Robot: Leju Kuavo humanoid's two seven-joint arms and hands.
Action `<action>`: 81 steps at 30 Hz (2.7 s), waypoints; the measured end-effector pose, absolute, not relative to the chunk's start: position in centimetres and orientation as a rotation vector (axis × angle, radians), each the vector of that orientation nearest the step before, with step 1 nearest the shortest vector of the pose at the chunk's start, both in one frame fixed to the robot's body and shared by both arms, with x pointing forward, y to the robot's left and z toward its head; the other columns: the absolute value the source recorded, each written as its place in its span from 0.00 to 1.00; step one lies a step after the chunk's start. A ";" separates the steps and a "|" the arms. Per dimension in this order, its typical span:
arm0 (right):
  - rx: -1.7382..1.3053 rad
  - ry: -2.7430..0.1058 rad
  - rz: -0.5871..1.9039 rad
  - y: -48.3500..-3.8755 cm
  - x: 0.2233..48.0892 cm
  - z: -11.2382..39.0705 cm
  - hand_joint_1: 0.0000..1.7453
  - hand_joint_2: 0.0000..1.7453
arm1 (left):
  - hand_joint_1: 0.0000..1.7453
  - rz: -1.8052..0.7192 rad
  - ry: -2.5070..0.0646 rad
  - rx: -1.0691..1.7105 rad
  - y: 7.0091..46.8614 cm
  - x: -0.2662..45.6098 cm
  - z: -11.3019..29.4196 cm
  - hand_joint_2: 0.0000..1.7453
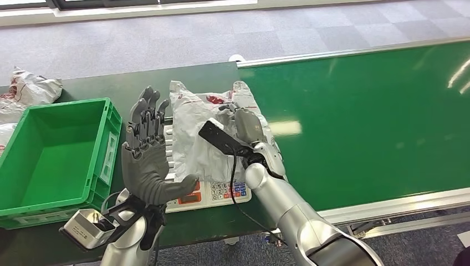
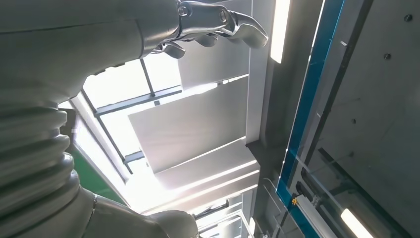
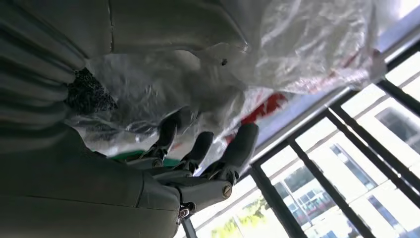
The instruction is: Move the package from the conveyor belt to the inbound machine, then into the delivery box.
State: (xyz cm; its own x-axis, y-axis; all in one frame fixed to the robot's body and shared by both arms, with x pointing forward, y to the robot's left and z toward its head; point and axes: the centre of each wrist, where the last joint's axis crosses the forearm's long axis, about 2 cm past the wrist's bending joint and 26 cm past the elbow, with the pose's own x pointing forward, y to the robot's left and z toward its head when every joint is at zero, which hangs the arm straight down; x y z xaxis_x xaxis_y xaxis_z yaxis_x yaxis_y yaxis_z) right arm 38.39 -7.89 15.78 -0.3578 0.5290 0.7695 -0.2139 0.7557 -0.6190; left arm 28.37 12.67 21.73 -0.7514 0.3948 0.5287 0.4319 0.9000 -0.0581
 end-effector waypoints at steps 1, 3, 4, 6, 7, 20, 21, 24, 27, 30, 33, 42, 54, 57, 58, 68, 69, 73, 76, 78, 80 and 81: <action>-0.230 -1.759 0.812 -7.9 38.2 15.4 0.00 0.75 | 0.00 -0.093 -2.514 -0.598 12.7 28.4 21.8 1.00; -0.199 -1.727 0.859 -7.9 38.0 14.7 0.00 1.00 | 0.00 -0.096 -2.516 -0.601 12.6 28.4 21.8 1.00; -0.187 -1.715 0.877 -7.9 37.9 14.4 0.00 1.00 | 0.00 -0.096 -2.517 -0.602 12.6 28.5 21.9 1.00; -0.171 -1.698 0.901 -7.8 37.7 14.1 0.00 1.00 | 0.00 -0.097 -2.518 -0.602 12.6 28.5 21.9 1.00; -0.165 -1.690 0.910 -7.8 37.7 13.9 0.00 0.75 | 0.00 -0.097 -2.518 -0.603 12.6 28.5 21.9 1.00; -0.293 -1.932 0.812 -8.7 38.3 15.1 0.00 0.75 | 0.00 -0.105 -2.516 -0.579 12.7 28.3 21.7 1.00; -0.378 -2.047 0.731 -8.9 38.2 15.8 0.00 1.00 | 0.00 -0.104 -2.513 -0.573 12.7 28.1 21.5 1.00; -0.637 -2.371 0.481 -9.9 36.8 19.1 0.00 1.00 | 0.00 -0.103 -2.505 -0.550 12.8 27.8 21.1 1.00; -0.811 -2.580 0.275 -11.9 34.5 23.2 0.00 1.00 | 0.00 -0.100 -2.504 -0.529 12.8 27.8 21.0 1.00; -0.917 -2.676 0.114 -13.7 32.4 26.1 0.00 0.25 | 0.00 -0.097 -2.504 -0.522 12.8 27.7 21.0 1.00; -0.977 -2.754 0.010 -15.0 31.0 28.0 0.00 0.00 | 0.00 -0.097 -2.505 -0.511 12.8 27.7 20.9 1.00; -1.092 -2.887 -0.244 -18.1 27.6 31.7 0.00 1.00 | 0.00 -0.310 -2.440 -0.168 12.8 28.0 19.5 1.00; -1.141 -2.911 -0.344 -19.4 26.2 32.8 0.00 1.00 | 0.00 -0.508 -2.305 0.014 12.7 29.6 17.8 1.00; -1.134 -2.913 -0.362 -19.5 26.1 33.0 0.00 1.00 | 0.00 -0.613 -2.234 0.092 12.6 30.3 17.5 1.00; -1.133 -2.914 -0.365 -19.6 26.1 33.0 0.00 1.00 | 0.00 -0.633 -2.220 0.104 12.6 30.5 17.4 1.00; -1.102 -2.927 -0.372 -19.2 26.0 33.1 0.00 1.00 | 0.00 -0.958 -2.029 0.292 12.0 34.5 16.4 1.00; -1.094 -2.930 -0.373 -19.1 26.0 33.1 0.00 1.00 | 0.00 -1.006 -2.005 0.314 11.8 35.2 16.3 1.00; -1.059 -2.937 -0.342 -18.4 26.2 32.9 0.00 1.00 | 0.00 -1.186 -1.890 0.374 10.6 37.6 16.0 1.00; -1.038 -2.941 -0.300 -17.7 26.4 32.6 0.00 1.00 | 0.00 -1.319 -1.782 0.400 9.6 38.2 15.3 1.00; -1.039 -2.940 -0.283 -17.6 26.5 32.5 0.00 1.00 | 0.00 -1.395 -1.725 0.390 9.0 38.2 14.8 1.00; -1.047 -2.938 -0.267 -17.5 26.6 32.4 0.00 1.00 | 0.00 -1.460 -1.677 0.370 8.6 38.2 14.5 1.00; -1.050 -2.937 -0.261 -17.5 26.6 32.4 0.00 1.00 | 0.00 -1.484 -1.659 0.362 8.3 38.1 14.4 1.00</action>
State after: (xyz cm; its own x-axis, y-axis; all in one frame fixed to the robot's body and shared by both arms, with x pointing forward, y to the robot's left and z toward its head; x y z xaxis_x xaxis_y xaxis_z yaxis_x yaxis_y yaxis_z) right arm 26.65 -17.49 32.39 -0.7748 0.6287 0.0668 0.6306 0.7610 0.1524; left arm 38.14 8.34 14.36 -0.5901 -0.7026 0.3976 0.3175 0.2509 0.9145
